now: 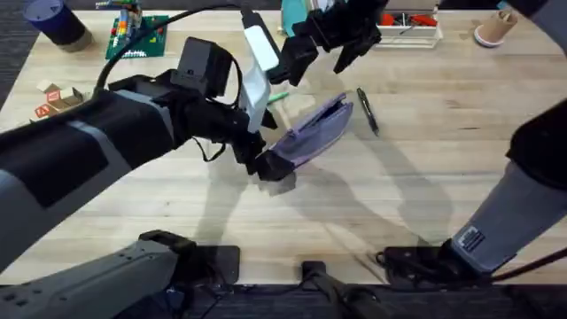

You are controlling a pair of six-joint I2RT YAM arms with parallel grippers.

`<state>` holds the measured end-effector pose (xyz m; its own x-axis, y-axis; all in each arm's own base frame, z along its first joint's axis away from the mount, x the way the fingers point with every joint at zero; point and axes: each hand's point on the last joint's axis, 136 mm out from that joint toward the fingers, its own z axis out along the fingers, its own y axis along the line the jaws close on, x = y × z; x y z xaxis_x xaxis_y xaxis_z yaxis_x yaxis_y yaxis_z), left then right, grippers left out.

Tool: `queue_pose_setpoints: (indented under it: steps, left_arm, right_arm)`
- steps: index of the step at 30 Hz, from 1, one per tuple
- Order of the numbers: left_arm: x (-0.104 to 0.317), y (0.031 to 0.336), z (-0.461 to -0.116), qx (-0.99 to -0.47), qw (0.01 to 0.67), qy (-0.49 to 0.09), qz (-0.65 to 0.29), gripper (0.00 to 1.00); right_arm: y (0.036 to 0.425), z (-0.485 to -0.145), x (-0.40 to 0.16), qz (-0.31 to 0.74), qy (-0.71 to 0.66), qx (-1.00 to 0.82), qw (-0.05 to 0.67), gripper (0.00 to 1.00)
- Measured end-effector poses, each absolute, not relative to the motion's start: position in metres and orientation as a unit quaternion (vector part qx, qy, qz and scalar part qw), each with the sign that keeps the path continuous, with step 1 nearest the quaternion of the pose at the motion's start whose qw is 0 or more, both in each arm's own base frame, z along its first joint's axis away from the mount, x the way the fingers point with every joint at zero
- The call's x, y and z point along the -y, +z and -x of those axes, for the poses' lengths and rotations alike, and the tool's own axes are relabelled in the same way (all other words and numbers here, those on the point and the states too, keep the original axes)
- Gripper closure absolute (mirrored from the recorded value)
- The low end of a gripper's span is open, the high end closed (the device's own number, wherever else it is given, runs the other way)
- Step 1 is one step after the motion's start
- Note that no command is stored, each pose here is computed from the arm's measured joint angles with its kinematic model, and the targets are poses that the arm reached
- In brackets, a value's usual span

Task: Unzip the bag, pick up the pens from the table one at a time and place them inside, then zip the bag closed.

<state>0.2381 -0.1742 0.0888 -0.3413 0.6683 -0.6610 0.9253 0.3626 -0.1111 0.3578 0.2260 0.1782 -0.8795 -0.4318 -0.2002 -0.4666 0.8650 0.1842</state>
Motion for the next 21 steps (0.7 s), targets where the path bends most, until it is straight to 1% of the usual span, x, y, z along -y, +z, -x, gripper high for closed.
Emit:
queue_pose_setpoints:
  steps: [4,7,11,14,17,21]
  left_arm:
    - [0.176,0.090,-0.235,-0.779,0.263,-0.254,-0.509,0.008]
    - [0.175,0.089,-0.227,-0.783,0.246,-0.264,-0.506,0.008]
    - [0.170,0.099,-0.216,-0.788,0.238,-0.260,-0.505,0.007]
    - [0.167,0.121,-0.219,-0.782,0.267,-0.238,-0.510,0.007]
    - [0.163,0.145,-0.225,-0.772,0.310,-0.206,-0.515,0.007]
    - [0.155,0.166,-0.227,-0.763,0.350,-0.168,-0.516,0.007]
  right_arm:
    - [0.178,-0.357,-0.225,0.242,0.111,-0.961,0.075,0.005]
    - [0.180,-0.351,-0.221,0.258,0.107,-0.958,0.065,0.005]
    - [0.197,-0.344,-0.217,0.291,0.103,-0.949,0.071,0.005]
    - [0.222,-0.348,-0.215,0.311,0.097,-0.939,0.109,0.006]
    - [0.245,-0.352,-0.210,0.327,0.080,-0.930,0.149,0.005]
    - [0.259,-0.355,-0.200,0.392,0.043,-0.902,0.178,0.005]
